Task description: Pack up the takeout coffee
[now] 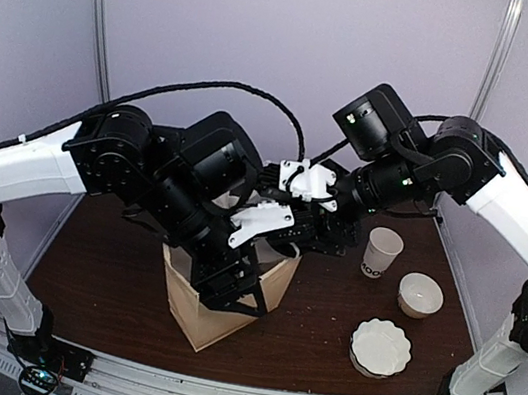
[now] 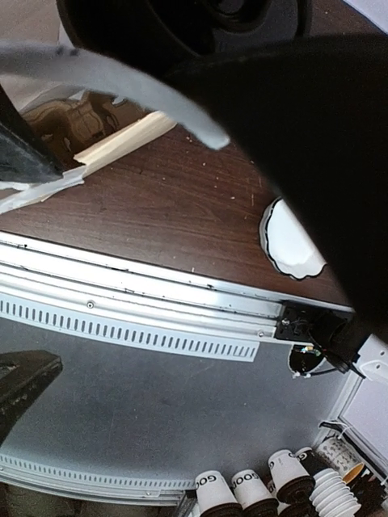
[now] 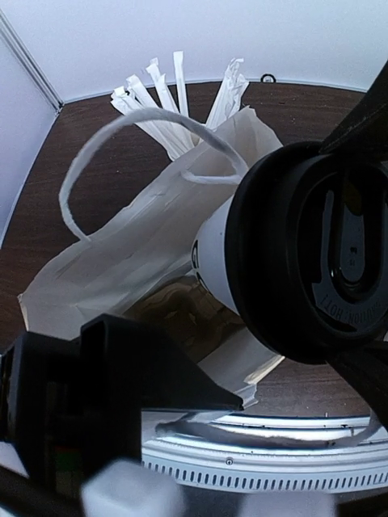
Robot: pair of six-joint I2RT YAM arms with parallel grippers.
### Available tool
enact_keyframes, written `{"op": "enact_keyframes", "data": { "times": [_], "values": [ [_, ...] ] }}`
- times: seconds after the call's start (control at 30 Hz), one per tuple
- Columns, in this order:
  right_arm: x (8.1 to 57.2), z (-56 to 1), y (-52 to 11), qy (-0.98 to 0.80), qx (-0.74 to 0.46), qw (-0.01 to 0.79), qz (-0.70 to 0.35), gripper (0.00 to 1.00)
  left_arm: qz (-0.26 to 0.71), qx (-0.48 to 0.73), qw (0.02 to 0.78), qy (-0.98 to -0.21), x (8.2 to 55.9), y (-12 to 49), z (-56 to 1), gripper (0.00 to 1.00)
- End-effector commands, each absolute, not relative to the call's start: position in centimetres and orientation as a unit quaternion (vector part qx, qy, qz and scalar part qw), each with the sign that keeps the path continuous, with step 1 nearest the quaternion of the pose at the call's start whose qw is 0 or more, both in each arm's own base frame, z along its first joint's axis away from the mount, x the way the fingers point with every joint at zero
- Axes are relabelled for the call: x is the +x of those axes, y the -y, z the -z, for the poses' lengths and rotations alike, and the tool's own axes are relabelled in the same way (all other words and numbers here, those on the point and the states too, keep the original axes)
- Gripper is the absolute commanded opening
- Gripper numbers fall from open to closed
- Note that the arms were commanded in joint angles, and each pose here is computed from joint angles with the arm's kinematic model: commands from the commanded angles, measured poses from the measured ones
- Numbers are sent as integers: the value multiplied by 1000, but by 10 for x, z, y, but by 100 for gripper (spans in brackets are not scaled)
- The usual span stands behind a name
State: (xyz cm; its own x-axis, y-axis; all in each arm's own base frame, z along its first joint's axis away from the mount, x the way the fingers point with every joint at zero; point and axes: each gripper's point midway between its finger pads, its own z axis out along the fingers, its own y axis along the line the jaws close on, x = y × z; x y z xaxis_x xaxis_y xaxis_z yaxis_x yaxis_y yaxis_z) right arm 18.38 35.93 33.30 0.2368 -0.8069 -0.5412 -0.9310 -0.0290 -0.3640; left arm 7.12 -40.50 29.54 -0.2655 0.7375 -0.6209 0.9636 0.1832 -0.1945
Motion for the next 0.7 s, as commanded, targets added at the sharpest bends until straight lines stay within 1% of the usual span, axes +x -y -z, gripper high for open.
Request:
{"op": "enact_keyframes", "data": {
  "times": [0.0, 0.1, 0.23, 0.37, 0.47, 0.53, 0.57, 0.63, 0.67],
  "values": [
    [172, -308, -363, -601, -737, 299, -78, 73, 325, 580, 317, -676, 67, 397, -376, 76],
    [169, -312, -361, -593, -742, 304, -73, 73, 297, 563, 350, -687, 76, 364, -394, 78],
    [164, -307, -356, -580, -759, 288, -64, 73, 237, 536, 392, -709, 96, 326, -397, 81],
    [157, -294, -354, -571, -774, 268, -56, 72, 228, 532, 411, -704, 100, 313, -399, 85],
    [152, -292, -353, -566, -780, 262, -57, 72, 196, 534, 420, -707, 108, 308, -390, 86],
    [150, -293, -352, -563, -782, 263, -57, 72, 165, 506, 437, -725, 125, 302, -388, 92],
    [149, -293, -350, -560, -784, 263, -55, 72, 144, 476, 448, -743, 141, 295, -388, 95],
    [146, -296, -347, -552, -788, 266, -51, 72, 110, 411, 452, -784, 175, 277, -380, 96],
    [143, -297, -345, -546, -792, 269, -48, 72, 115, 391, 440, -800, 187, 272, -371, 96]
  ]
}}
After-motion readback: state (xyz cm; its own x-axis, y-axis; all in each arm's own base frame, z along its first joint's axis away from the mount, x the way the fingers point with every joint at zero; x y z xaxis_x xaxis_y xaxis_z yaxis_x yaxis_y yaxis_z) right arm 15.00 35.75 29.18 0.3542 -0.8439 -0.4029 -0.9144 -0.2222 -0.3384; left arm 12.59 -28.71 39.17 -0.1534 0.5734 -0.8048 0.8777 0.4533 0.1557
